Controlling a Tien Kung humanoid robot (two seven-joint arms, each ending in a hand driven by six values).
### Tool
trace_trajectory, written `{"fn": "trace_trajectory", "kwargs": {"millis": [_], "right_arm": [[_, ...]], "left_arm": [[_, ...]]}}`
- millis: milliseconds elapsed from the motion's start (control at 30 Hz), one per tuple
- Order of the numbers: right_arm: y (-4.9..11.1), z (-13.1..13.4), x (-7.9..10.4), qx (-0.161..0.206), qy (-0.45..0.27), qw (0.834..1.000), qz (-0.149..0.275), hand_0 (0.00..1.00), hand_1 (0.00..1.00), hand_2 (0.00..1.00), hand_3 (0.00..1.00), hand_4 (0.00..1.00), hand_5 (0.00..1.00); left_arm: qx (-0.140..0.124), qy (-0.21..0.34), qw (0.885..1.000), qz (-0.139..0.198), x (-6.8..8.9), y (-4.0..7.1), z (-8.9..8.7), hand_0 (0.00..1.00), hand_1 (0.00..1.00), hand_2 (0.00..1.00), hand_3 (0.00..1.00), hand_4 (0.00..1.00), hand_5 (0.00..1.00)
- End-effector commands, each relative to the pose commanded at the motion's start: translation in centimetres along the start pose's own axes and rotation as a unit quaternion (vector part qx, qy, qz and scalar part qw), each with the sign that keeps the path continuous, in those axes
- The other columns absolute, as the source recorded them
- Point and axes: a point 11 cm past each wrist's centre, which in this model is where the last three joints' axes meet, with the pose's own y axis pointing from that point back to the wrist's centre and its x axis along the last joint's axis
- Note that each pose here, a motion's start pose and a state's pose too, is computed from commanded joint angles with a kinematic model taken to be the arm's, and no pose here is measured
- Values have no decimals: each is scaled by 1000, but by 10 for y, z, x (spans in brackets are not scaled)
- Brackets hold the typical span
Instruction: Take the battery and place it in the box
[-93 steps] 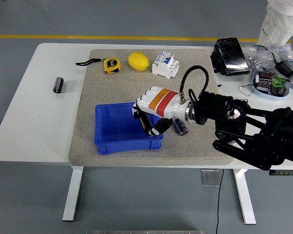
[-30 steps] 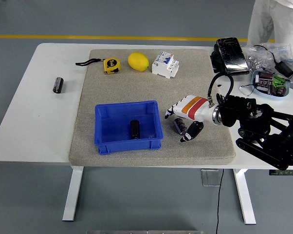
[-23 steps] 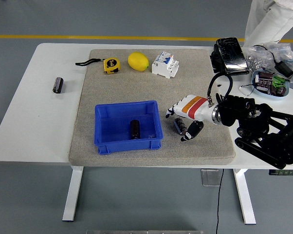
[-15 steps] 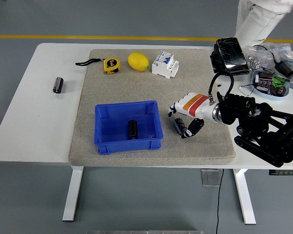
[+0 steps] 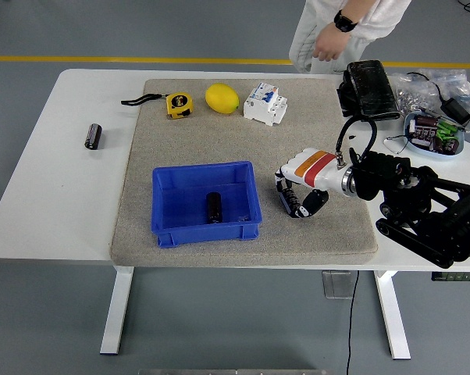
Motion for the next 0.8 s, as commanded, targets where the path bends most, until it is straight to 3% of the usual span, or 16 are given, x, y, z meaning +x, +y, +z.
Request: {"fn": "trace_trajectory", "kwargs": {"millis": [400,667,800], "right_arm": [[4,3,11,-1,-1,1000,17,488,463,493,520,795,156],[8,-5,42,10,-9,998,63,491,465,498,527,777,139],[8,-15,68,23,-11,995,101,523,481,515,532,777,146]], "left_arm": [[-1,-1,1000,0,0,0,1,719,712,766,621,630,490],[1,-1,1000,1,1,0,-1,719,712,766,620,630,490],[1,-3,1000,1,2,0,0,719,711,765,620,630,490]]}}
